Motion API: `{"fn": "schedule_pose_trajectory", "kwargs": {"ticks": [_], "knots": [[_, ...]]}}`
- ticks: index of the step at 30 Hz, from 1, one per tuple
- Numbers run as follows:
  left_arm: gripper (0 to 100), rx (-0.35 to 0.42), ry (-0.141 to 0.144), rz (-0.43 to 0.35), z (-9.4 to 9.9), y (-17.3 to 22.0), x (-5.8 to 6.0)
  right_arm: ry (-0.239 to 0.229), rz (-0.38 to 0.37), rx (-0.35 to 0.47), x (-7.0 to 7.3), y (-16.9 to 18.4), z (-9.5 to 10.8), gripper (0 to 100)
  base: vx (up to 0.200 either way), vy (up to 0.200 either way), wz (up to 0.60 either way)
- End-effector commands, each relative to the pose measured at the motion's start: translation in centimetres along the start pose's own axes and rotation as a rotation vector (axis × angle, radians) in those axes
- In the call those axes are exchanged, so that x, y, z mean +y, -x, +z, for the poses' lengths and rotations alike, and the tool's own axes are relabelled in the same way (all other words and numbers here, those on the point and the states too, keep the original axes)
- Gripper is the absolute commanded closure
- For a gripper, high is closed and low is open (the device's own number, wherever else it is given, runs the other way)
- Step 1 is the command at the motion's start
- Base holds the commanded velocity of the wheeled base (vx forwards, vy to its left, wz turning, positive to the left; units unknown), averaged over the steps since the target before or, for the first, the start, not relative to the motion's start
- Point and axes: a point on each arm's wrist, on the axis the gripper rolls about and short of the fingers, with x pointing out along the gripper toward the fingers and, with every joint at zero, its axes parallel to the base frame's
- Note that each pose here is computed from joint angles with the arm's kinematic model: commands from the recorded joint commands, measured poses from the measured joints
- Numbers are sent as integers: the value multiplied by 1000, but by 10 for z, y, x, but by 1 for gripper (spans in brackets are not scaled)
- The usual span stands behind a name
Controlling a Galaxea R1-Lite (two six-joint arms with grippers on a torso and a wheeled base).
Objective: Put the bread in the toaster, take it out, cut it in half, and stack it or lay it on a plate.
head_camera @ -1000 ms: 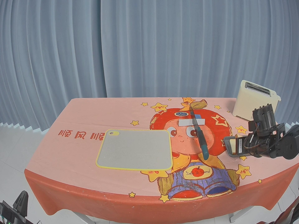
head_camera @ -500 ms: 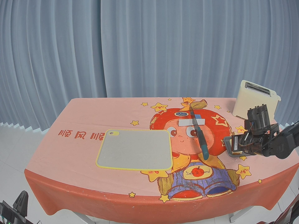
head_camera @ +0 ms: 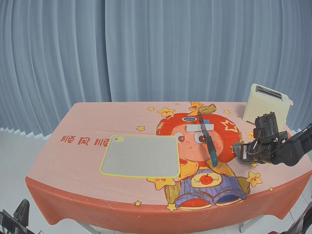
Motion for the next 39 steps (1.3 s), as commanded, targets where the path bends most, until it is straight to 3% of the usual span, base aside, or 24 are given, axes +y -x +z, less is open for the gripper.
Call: {"fn": "schedule_pose_trajectory", "kwargs": {"ticks": [1, 39], "knots": [[100, 19, 0, 0, -5, -1, 0, 2, -2, 6, 1, -3, -1, 100, 0, 0, 0], [100, 19, 0, 1, -5, -1, 0, -6, -4, -13, 2, -11, -1, 100, 0, 0, 0]]}}
